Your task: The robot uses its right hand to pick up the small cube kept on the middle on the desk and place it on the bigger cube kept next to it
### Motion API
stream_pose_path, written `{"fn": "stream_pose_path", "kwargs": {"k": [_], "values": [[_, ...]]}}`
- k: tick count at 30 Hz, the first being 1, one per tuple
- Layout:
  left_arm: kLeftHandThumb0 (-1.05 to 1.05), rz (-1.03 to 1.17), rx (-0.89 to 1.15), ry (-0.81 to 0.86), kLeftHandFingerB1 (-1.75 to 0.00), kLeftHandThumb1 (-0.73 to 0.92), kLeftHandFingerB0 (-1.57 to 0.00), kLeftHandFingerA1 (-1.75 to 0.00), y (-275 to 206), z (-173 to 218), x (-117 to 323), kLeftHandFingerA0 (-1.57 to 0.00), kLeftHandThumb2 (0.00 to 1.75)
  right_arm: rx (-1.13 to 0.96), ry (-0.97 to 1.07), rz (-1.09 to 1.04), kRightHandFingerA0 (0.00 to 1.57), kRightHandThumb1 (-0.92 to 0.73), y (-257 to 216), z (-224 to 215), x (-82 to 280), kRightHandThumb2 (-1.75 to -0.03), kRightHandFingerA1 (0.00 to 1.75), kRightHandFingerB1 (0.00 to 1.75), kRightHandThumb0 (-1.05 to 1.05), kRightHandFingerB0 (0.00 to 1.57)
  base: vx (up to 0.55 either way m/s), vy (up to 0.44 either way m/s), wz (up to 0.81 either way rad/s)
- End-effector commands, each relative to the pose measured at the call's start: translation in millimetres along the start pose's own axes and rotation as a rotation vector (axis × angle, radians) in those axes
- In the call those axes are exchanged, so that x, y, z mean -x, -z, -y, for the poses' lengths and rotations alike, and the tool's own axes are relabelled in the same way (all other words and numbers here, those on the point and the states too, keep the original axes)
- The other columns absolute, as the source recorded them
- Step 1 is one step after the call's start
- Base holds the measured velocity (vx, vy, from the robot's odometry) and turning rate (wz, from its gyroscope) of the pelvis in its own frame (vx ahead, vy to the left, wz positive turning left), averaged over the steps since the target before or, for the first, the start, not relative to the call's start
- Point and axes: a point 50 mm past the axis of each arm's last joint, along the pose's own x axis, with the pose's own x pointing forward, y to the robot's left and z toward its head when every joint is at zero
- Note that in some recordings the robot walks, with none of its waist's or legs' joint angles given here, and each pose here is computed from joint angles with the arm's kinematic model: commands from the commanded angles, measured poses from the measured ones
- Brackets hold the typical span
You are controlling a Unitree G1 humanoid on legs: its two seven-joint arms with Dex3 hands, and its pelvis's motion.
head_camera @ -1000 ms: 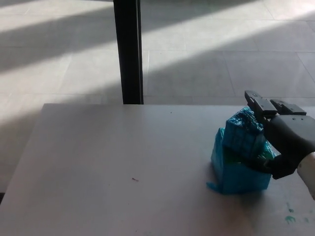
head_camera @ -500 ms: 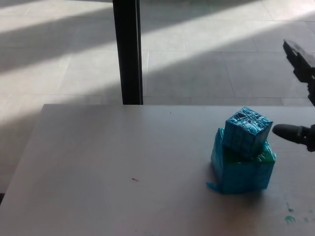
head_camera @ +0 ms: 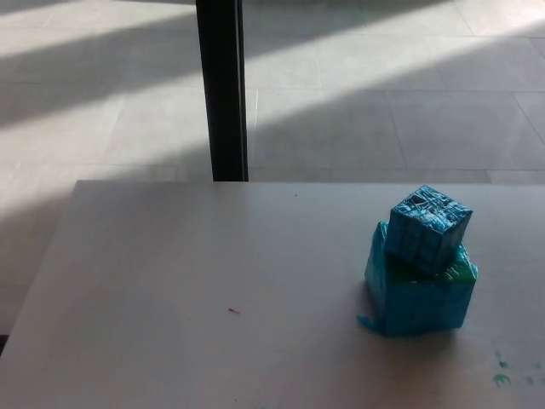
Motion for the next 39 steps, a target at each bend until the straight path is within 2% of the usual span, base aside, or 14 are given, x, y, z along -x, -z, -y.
{"fn": "stream_pose_path", "kwargs": {"k": [1,10,12,13,14,21,24,25,29,30,33,35,36,39], "values": [[-1.00,0.003,-0.021,-0.021,-0.42,0.92,-0.38,-0.59,6,-5,2,-0.43,0.78,-0.207,0.333,-0.388,0.00,-0.67,109,27,43,-0.61,0.41,0.42,-0.63,0.08,0.00,0.000,0.00],[-1.04,-0.018,0.034,-0.010,-0.43,0.92,-0.42,-0.59,12,-3,1,-0.41,0.75,-0.296,0.416,-0.824,0.00,-0.69,196,-19,116,-0.61,0.66,0.54,-0.65,0.06,0.00,0.000,0.00],[-1.02,-0.020,0.026,-0.014,-0.41,0.92,-0.38,-0.60,12,-3,1,-0.43,0.76,-0.236,0.413,-0.878,0.15,-0.46,201,-24,120,-1.04,0.65,0.53,-0.40,0.00,0.00,0.000,0.00],[-0.99,-0.020,0.028,-0.014,-0.48,0.75,-0.30,-0.63,13,-3,1,-0.39,1.21,-0.322,0.449,-0.895,0.00,-0.66,207,-30,125,-0.60,0.59,0.56,-0.63,0.09,0.00,0.000,0.00],[-1.02,-0.019,0.025,-0.014,-0.41,0.92,-0.37,-0.58,13,-3,1,-0.43,0.77,-0.338,0.437,-0.927,0.00,-0.68,210,-35,129,-0.61,0.47,0.55,-0.63,0.07,0.00,0.000,0.00],[-0.98,-0.019,0.011,-0.012,-0.50,0.75,-0.33,-0.63,16,-2,1,-0.39,1.19,-0.544,0.532,-1.082,0.06,-0.70,215,-72,152,-0.58,1.24,0.61,-0.51,0.15,0.00,0.000,0.00],[-0.98,-0.017,0.020,-0.014,-0.50,0.75,-0.33,-0.63,14,-3,1,-0.39,1.19,-0.555,0.536,-1.085,0.06,-0.70,214,-76,151,-0.58,1.24,0.61,-0.51,0.15,0.00,0.000,0.00],[-1.01,-0.016,0.024,-0.013,-0.43,0.92,-0.40,-0.64,14,-3,1,-0.45,0.75,-0.603,0.528,-1.092,0.00,-0.72,215,-83,155,-0.59,1.03,0.63,-0.48,0.10,0.00,0.000,0.00],[-1.02,-0.022,0.042,-0.014,-0.42,0.92,-0.42,-0.59,16,-2,1,-0.43,0.72,-0.791,0.572,-1.136,0.00,-0.72,216,-95,162,-0.63,0.44,0.65,-0.45,0.04,0.00,0.000,0.00],[-0.99,-0.022,0.041,-0.014,-0.50,0.75,-0.34,-0.62,16,-2,1,-0.38,1.19,-0.802,0.592,-1.148,0.00,-0.68,217,-97,163,-0.62,0.57,0.67,-0.44,0.08,0.00,0.000,0.00],[-1.03,-0.008,0.029,-0.011,-0.41,0.92,-0.37,-0.60,15,0,1,-0.42,0.76,-0.977,0.665,-1.168,0.25,-0.68,219,-104,166,-0.55,1.34,0.81,-0.38,0.07,0.00,0.000,0.00],[-1.02,-0.009,0.022,-0.014,-0.43,0.92,-0.41,-0.61,17,0,1,-0.42,0.72,-0.988,0.691,-1.173,0.31,-0.45,219,-106,170,-0.98,0.80,0.61,-0.34,0.08,0.00,0.000,0.00],[-1.02,-0.013,0.031,-0.015,-0.40,0.92,-0.38,-0.63,17,0,1,-0.46,0.73,-0.996,0.695,-1.177,0.25,-0.66,219,-107,171,-0.60,1.33,0.78,-0.34,0.04,0.00,0.000,0.00],[-0.95,-0.018,0.045,-0.014,-0.52,0.73,-0.37,-0.65,16,0,0,-0.42,1.16,-1.063,0.739,-1.197,0.31,-0.56,221,-111,175,-0.75,1.41,0.73,-0.31,0.09,0.00,0.000,0.00]]}}
